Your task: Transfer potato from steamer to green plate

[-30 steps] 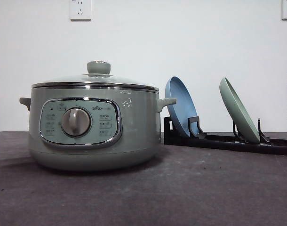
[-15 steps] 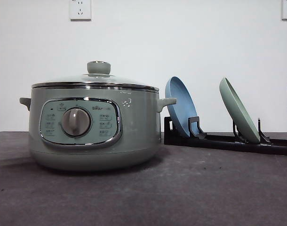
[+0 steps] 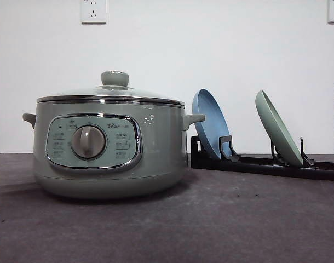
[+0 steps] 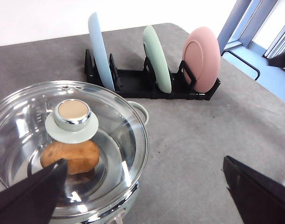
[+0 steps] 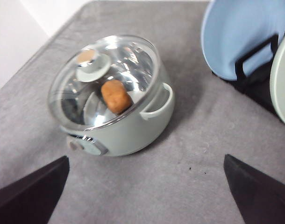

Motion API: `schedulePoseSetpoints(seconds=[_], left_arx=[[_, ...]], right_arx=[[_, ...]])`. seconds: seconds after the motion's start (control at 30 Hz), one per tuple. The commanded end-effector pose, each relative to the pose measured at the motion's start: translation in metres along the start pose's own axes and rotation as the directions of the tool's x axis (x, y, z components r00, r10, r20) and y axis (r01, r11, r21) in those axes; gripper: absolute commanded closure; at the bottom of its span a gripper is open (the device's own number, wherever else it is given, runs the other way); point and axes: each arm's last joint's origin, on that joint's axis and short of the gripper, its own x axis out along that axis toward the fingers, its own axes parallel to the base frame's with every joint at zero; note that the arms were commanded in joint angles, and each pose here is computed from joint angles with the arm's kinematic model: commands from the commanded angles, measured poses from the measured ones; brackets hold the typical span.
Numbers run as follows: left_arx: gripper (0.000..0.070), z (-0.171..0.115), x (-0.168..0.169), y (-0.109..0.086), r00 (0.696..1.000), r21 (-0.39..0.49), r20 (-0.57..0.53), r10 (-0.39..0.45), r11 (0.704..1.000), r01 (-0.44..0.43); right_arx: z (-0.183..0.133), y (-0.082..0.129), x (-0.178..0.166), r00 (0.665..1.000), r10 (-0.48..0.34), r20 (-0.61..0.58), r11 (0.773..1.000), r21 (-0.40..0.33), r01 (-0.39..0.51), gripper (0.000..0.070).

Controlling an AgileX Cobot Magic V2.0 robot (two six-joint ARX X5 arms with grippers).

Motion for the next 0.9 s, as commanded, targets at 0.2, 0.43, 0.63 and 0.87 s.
schedulePoseSetpoints(seconds=[0.2,0.43,0.63,0.87], left_arx=[[0.0024,0.006,0.001,0.0,1.0,0.004,0.016,-0.007,1.0,0.007],[0.0024,0.006,0.001,0.0,1.0,0.003,0.016,-0.007,1.0,0.007],[0.0024,0.005,0.001,0.0,1.0,0.001,0.011,-0.006,1.0,0.006],[0.0024,0.002,0.001,0.0,1.0,-0.015,-0.021,-0.005,1.0,0.005]], right_arx=[[0.025,-0.033,0.054,0.999,-0.02,-0.027,0.99,0.139,0.023,0.0005],[0.052,-0.068,0.104,0.992,-0.117,-0.056,0.979,0.162,0.124,0.0006],[0.079,-0.091,0.14,0.986,-0.145,-0.081,0.971,0.178,0.157,0.0006],[0.105,-0.108,0.164,0.963,-0.255,-0.091,0.947,0.178,0.268,0.0008]])
